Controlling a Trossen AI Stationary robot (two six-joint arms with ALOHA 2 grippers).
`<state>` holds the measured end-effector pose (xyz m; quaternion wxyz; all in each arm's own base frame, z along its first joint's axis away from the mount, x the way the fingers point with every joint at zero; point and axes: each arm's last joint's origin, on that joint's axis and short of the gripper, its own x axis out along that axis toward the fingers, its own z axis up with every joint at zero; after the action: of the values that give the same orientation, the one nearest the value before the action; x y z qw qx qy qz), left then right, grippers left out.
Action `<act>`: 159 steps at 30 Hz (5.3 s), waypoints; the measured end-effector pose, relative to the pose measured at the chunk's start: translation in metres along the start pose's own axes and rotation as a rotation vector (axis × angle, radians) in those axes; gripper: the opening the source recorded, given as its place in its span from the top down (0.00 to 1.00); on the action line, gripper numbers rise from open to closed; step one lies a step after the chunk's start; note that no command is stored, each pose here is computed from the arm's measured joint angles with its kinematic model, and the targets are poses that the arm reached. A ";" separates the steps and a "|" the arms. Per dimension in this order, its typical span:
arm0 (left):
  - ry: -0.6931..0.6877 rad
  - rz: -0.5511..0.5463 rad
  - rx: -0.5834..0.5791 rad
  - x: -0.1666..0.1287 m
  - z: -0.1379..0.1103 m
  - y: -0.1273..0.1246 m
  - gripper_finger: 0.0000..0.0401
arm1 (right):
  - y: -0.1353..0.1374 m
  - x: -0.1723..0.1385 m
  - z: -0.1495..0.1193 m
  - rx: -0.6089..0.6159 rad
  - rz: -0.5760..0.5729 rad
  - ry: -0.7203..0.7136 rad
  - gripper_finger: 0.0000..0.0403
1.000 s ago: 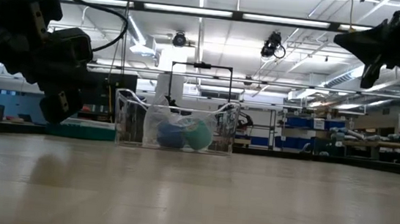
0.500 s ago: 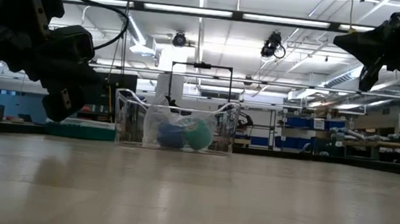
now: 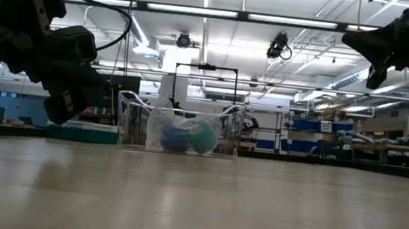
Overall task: Roll bandage
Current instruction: Return to Home Position
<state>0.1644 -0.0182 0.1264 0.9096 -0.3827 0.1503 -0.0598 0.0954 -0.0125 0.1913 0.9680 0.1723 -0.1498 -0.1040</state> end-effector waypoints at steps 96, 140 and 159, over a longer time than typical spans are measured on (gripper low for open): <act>-0.038 -0.037 0.007 -0.052 0.004 -0.014 0.99 | -0.001 -0.005 -0.018 -0.302 0.149 0.211 0.99; -0.192 -0.188 0.038 -0.076 0.010 -0.026 0.99 | -0.004 -0.006 -0.024 -0.308 0.136 0.276 1.00; -0.212 -0.208 0.042 -0.076 0.012 -0.028 0.99 | -0.004 -0.005 -0.024 -0.308 0.136 0.280 1.00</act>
<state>0.0961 -0.0122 0.1716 0.9171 -0.3813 0.0118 -0.1163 0.0978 -0.0070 0.1668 0.9991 0.0244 -0.0074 -0.0352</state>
